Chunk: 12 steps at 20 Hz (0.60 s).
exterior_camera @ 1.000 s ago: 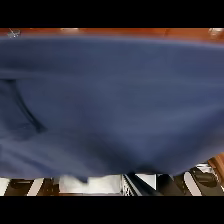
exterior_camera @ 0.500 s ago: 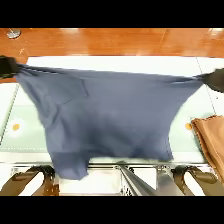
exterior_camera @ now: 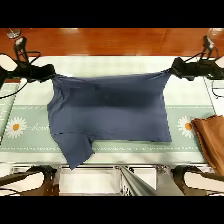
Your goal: Fold the shirts.
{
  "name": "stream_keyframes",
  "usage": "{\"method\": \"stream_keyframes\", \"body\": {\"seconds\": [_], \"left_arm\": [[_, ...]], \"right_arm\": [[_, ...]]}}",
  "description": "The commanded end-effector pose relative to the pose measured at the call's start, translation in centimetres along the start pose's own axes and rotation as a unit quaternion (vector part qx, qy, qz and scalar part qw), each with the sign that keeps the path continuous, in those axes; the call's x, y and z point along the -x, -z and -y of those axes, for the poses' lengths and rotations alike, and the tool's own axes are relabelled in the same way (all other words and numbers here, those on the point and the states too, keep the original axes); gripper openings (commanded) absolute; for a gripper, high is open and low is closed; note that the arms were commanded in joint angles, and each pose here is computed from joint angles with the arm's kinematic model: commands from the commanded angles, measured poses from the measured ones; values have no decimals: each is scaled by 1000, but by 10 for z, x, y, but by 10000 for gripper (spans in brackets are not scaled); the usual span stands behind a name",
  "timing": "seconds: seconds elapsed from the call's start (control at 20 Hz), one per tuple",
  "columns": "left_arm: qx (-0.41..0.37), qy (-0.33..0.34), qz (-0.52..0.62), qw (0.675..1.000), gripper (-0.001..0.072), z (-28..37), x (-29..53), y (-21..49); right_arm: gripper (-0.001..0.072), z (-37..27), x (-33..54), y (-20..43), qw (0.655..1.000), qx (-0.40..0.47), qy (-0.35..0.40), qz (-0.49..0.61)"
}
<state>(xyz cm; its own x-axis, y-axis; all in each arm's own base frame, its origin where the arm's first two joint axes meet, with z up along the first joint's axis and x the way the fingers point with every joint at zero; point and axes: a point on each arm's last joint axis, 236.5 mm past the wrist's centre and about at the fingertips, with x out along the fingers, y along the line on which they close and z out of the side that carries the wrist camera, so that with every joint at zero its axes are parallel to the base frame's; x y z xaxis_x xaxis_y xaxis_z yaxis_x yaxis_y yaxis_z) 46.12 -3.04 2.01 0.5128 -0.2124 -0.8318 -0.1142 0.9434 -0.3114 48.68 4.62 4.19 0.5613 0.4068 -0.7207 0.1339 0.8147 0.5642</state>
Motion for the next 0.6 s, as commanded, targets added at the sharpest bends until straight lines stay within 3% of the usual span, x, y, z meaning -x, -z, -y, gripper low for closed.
{"method": "stream_keyframes", "body": {"seconds": [0.0,0.2,0.4,0.45,0.5,0.55], "left_arm": [[-30,18,-74,997,25,1,-13,34],[-98,-7,-197,975,25,-24,-1,93],[-86,-32,-239,967,26,-43,-14,120],[-71,-26,-245,967,120,-40,-19,123],[-53,-20,-251,966,487,-37,-22,127],[-48,-17,-259,965,699,-35,-21,130]], "right_arm": [[19,5,-20,19,997,7,-17,-80],[19,44,8,87,971,46,32,-232],[20,79,-7,124,963,30,66,-259],[93,77,-16,125,968,19,57,-245],[383,73,-21,126,970,8,47,-238],[648,68,-22,126,971,7,40,-237]]}}
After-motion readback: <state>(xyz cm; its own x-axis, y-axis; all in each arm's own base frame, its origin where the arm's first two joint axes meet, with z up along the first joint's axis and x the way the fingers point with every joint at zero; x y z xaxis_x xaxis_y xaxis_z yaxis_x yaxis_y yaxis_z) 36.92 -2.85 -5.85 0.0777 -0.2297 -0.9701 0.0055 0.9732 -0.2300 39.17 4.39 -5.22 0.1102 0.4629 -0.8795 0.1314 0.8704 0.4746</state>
